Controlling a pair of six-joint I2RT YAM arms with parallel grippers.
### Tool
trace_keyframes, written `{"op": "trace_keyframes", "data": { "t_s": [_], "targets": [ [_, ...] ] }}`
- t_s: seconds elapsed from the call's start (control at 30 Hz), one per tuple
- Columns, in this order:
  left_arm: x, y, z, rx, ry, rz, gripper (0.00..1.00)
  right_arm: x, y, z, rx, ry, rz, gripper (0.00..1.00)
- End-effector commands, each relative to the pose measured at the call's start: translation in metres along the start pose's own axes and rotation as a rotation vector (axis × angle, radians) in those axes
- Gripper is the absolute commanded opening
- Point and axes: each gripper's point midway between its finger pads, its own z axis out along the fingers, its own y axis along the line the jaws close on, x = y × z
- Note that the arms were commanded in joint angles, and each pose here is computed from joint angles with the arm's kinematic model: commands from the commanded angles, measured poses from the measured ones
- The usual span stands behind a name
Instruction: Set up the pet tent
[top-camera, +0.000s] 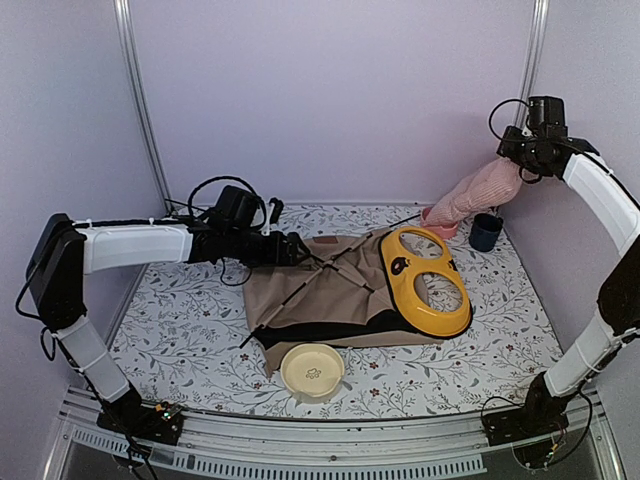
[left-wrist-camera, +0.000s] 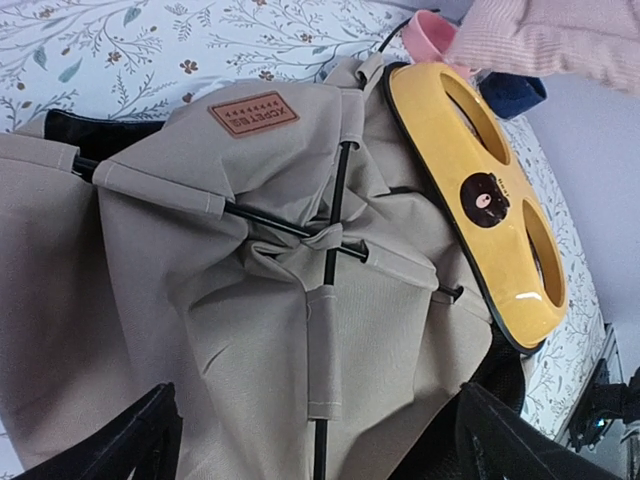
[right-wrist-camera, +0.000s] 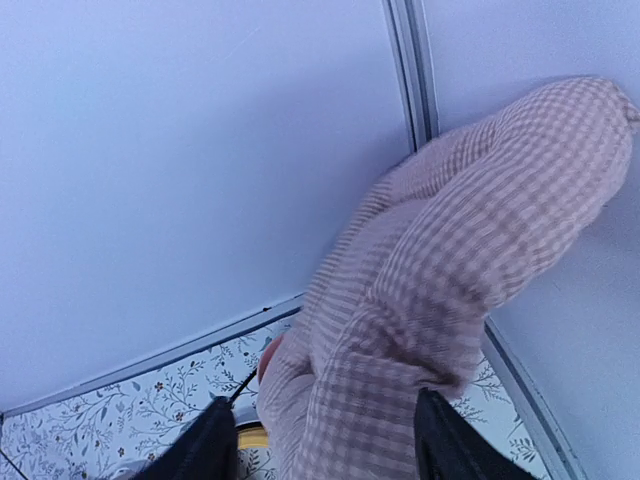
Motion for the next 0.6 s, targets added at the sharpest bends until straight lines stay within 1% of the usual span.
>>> {"op": "trace_keyframes", "data": {
  "t_s": [0.0, 0.07, 0.13, 0.17, 0.23, 0.33, 0.4, 0.47, 0.57],
  "targets": [
    [0.011, 0.003, -0.004, 0.007, 0.032, 0.010, 0.96, 0.033, 0.024, -0.002, -0.058, 0.106, -0.095, 0.77],
    [0.017, 0.005, -0.005, 0.009, 0.053, 0.011, 0.96, 0.045, 0.039, -0.013, -0.059, 0.108, -0.150, 0.86],
    [0.024, 0.006, -0.007, 0.012, 0.076, 0.016, 0.96, 0.067, 0.053, -0.024, -0.095, 0.138, -0.195, 0.91],
    [0.029, 0.006, -0.009, 0.016, 0.089, 0.016, 0.95, 0.077, 0.057, -0.028, -0.124, 0.163, -0.196, 0.92],
    [0.036, 0.004, -0.013, 0.026, 0.110, 0.021, 0.93, 0.097, 0.075, -0.044, -0.238, 0.201, -0.181, 0.92],
    [0.048, 0.000, -0.018, 0.056, 0.140, 0.039, 0.86, 0.149, 0.106, -0.065, -0.350, 0.275, -0.233, 0.92],
    [0.054, -0.004, -0.018, 0.064, 0.161, 0.065, 0.82, 0.189, 0.122, -0.074, -0.408, 0.358, -0.273, 0.92],
    [0.061, -0.007, -0.013, 0.062, 0.189, 0.090, 0.76, 0.226, 0.127, -0.076, -0.428, 0.430, -0.305, 0.90],
    [0.070, -0.013, 0.002, 0.056, 0.235, 0.126, 0.67, 0.271, 0.121, -0.071, -0.414, 0.524, -0.343, 0.90]
  ]
}}
